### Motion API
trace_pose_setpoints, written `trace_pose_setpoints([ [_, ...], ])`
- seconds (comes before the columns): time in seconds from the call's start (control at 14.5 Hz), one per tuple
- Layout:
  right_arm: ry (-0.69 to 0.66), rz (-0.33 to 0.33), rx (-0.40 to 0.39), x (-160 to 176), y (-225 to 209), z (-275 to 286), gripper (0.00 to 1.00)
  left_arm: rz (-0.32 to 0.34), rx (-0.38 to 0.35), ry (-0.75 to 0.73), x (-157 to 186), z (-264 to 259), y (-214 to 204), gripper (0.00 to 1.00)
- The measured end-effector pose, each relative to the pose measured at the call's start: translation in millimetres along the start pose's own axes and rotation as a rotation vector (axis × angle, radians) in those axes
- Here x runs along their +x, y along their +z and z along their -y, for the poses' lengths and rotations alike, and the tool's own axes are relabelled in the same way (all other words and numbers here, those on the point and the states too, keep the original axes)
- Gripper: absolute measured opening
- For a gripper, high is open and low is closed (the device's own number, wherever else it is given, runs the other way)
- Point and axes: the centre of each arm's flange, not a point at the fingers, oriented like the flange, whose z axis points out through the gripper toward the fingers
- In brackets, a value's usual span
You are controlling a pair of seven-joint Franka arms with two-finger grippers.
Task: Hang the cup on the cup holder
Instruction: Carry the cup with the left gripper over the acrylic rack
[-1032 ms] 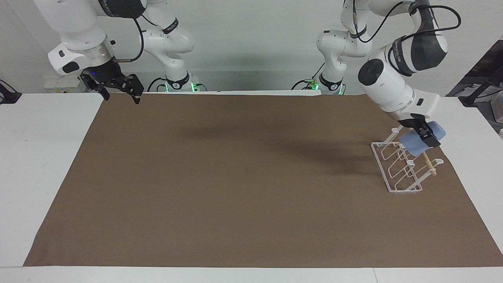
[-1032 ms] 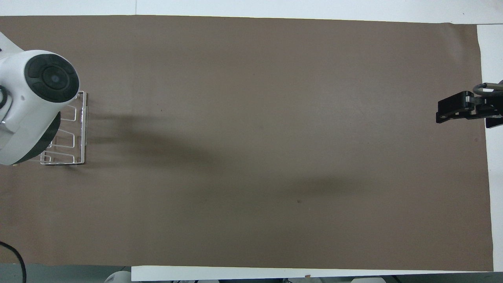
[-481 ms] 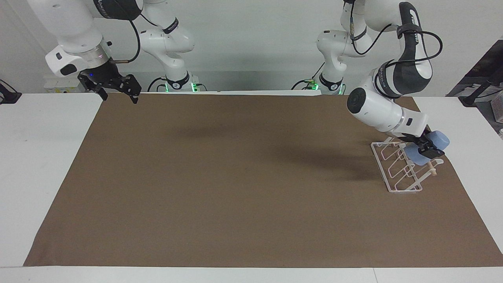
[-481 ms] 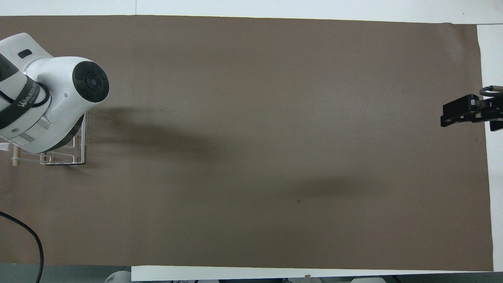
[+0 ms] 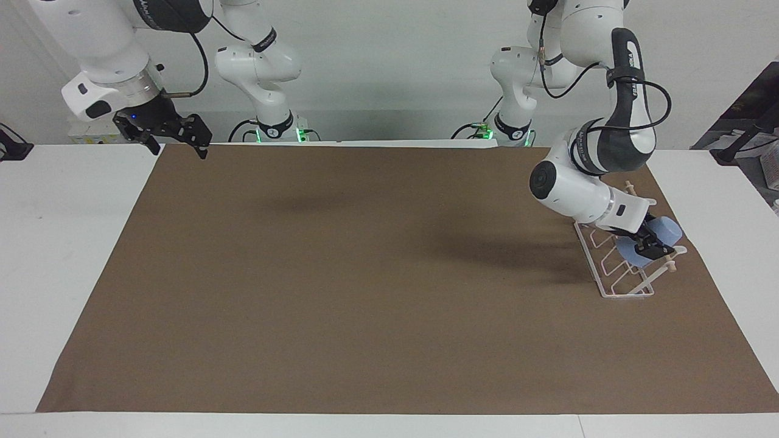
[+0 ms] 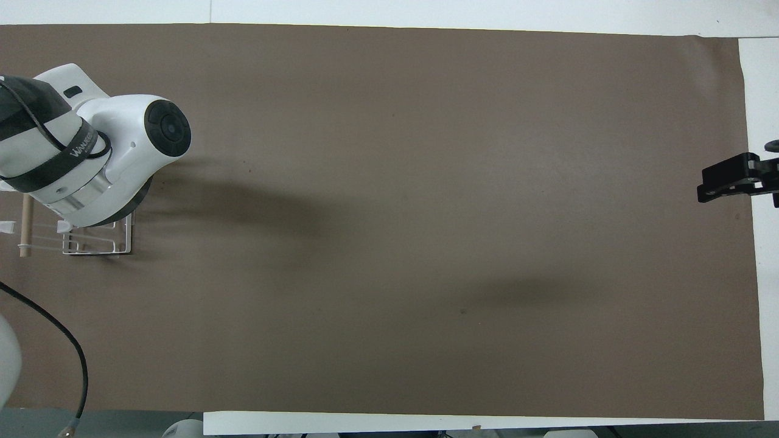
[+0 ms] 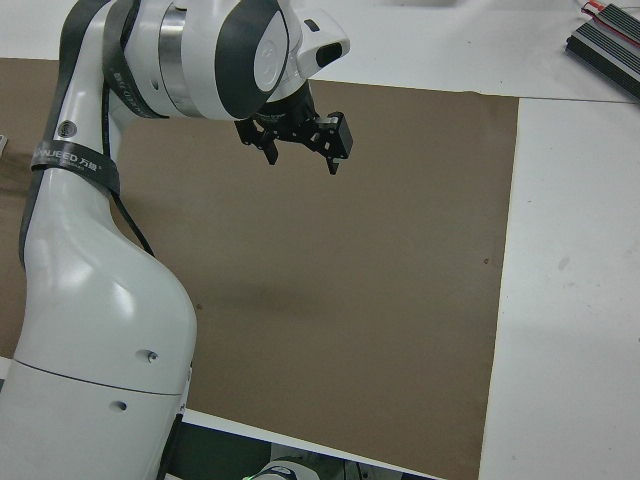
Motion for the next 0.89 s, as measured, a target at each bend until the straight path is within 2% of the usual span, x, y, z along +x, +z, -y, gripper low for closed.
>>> trace_pose_setpoints([
  [0.48,0.007,0.006,0.002,-1,2,-5,1.0,-0.018,-0.004,0.04,-21,-3,7,0.76],
  [0.69,0.003,0.009,0.001,-1,2,-3,1.0,-0.018,-0.006,0.041,-21,-3,6,1.0],
  [0.89,0.003,0.01,0.001,-1,2,-3,1.0,-0.015,-0.007,0.042,-20,-4,5,1.0],
])
